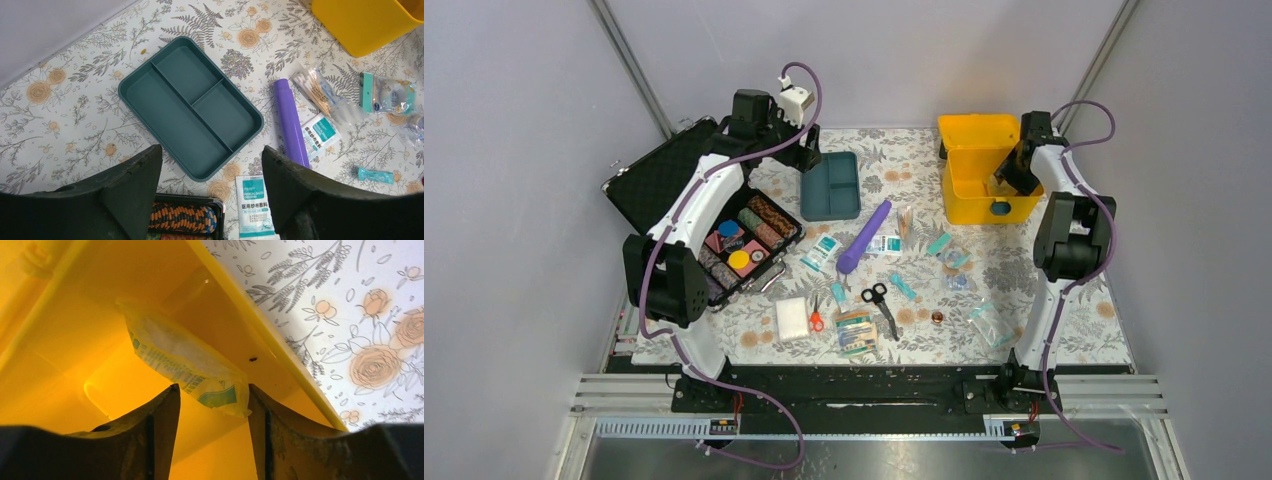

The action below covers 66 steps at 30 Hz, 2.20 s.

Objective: Organize the medicine kit

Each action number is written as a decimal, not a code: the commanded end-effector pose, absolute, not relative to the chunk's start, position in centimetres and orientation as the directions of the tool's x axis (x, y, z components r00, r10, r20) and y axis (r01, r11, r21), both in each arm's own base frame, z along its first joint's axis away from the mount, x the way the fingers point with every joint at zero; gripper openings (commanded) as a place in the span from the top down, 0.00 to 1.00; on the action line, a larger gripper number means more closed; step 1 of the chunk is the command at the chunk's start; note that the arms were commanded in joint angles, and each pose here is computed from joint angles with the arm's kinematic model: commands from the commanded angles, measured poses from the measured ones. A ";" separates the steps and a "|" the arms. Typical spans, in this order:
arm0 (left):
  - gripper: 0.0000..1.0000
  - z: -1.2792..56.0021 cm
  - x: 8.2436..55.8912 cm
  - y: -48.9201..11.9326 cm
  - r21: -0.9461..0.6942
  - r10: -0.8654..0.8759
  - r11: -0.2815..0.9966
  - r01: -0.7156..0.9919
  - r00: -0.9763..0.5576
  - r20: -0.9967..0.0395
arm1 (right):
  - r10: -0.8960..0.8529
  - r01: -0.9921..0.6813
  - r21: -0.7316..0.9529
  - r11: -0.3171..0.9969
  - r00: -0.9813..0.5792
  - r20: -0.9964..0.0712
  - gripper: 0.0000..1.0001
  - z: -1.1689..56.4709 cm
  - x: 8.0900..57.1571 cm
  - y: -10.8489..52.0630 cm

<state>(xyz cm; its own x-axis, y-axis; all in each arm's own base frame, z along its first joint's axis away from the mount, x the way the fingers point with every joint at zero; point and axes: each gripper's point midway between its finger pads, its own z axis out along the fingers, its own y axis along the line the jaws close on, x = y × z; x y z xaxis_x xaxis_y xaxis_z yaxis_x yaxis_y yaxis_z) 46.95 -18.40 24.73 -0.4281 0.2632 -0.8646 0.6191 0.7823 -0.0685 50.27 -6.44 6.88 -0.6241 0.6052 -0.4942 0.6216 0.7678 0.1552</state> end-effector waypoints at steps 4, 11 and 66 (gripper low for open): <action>0.28 26.7 47.4 -18.2 -0.057 0.243 0.778 0.626 -0.384 -0.891 | 0.601 0.636 0.185 0.749 -0.535 -0.593 0.41 15.0 49.6 -7.1; 0.28 26.5 46.9 -18.3 -0.071 0.232 0.771 0.633 -0.382 -0.895 | 0.549 0.579 0.186 0.794 -0.550 -0.630 0.39 17.0 49.7 -6.6; 0.27 28.0 44.1 -15.6 -0.042 0.175 0.831 0.554 -0.332 -0.927 | 0.169 0.082 0.151 0.985 -0.619 -0.767 0.58 19.8 52.5 -1.8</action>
<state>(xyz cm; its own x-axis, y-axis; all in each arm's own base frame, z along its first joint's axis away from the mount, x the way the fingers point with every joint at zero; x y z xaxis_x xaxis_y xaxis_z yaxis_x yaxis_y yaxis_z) 45.13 -16.34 22.86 -0.4645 0.2277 -0.8558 0.5702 0.8163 -0.0923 51.71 -4.01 9.47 -0.7843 0.2121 -0.5830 0.2209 0.9736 0.0569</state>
